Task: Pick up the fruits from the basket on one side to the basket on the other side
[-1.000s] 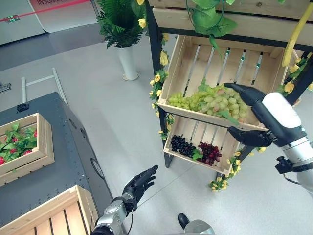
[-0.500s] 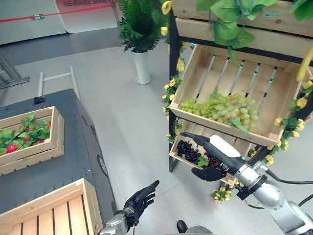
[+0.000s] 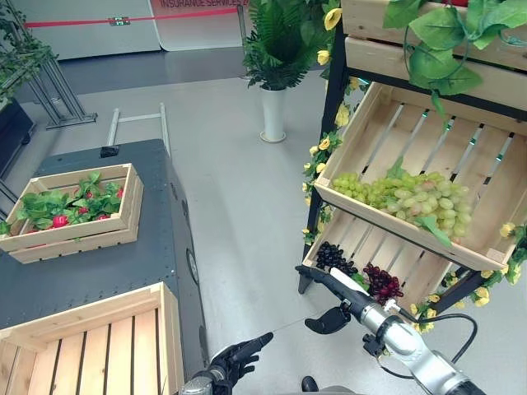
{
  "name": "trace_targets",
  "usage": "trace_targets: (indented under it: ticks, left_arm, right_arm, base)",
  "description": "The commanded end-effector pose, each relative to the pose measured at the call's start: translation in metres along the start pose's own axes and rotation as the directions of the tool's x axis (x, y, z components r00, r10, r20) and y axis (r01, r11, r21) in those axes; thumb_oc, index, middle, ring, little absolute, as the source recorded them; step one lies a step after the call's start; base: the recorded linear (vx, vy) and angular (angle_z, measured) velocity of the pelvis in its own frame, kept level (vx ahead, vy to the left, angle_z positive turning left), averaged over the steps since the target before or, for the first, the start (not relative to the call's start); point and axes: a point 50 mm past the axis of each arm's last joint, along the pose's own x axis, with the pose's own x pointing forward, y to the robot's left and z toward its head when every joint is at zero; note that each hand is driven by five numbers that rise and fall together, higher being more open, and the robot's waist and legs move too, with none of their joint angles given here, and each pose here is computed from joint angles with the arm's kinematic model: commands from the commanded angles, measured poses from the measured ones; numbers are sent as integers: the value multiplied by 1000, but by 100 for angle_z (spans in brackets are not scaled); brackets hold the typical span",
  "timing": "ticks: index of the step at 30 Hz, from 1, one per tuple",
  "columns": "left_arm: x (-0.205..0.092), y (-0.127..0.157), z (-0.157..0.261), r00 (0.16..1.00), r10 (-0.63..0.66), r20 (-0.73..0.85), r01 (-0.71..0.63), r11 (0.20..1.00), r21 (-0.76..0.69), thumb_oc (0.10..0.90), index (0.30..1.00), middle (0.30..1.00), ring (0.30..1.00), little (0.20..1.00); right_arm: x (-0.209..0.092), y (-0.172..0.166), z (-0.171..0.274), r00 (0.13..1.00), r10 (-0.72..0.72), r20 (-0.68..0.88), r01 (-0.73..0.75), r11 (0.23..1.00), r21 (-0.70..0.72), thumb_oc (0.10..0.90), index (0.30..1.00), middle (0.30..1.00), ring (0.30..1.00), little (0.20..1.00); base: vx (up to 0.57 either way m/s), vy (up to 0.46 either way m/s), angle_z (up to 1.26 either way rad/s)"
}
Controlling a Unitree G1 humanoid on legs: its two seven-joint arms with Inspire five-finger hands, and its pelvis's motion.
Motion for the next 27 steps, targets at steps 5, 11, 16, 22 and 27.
trace_targets:
  ticks: [5, 11, 16, 22, 27]
  left_arm:
    - [7, -2, 26, 998, 29, 54, -35, 994, 102, 800, 900, 900, 900, 900]
    - [5, 0, 16, 1000, 19, 14, -22, 963, 267, 800, 900, 900, 900, 900]
    - [5, -4, 9, 1000, -1, -7, 3, 953, 301, 800, 900, 900, 900, 900]
    - [6, -7, 5, 1000, -5, -11, 9, 935, 355, 800, 900, 900, 900, 900]
    - [5, -9, 0, 1000, -3, -27, 15, 891, 453, 800, 900, 900, 900, 900]
  right_arm:
    - [28, -5, 12, 999, -24, 30, 21, 997, 77, 800, 900, 900, 900, 900]
    - [28, 19, -22, 990, 53, -132, -30, 986, 165, 800, 900, 900, 900, 900]
    - [16, 48, -63, 933, 160, -323, -26, 923, 383, 800, 900, 900, 900, 900]
    - [-15, 68, -107, 834, 152, -531, 222, 788, 574, 800, 900, 900, 900, 900]
    - [-28, 75, -118, 779, 161, -606, 243, 814, 528, 800, 900, 900, 900, 900]
  base:
    - [9, -86, 20]
    - [-4, -62, 20]
    - [6, -15, 19]
    - [28, 10, 17]
    - [4, 16, 18]
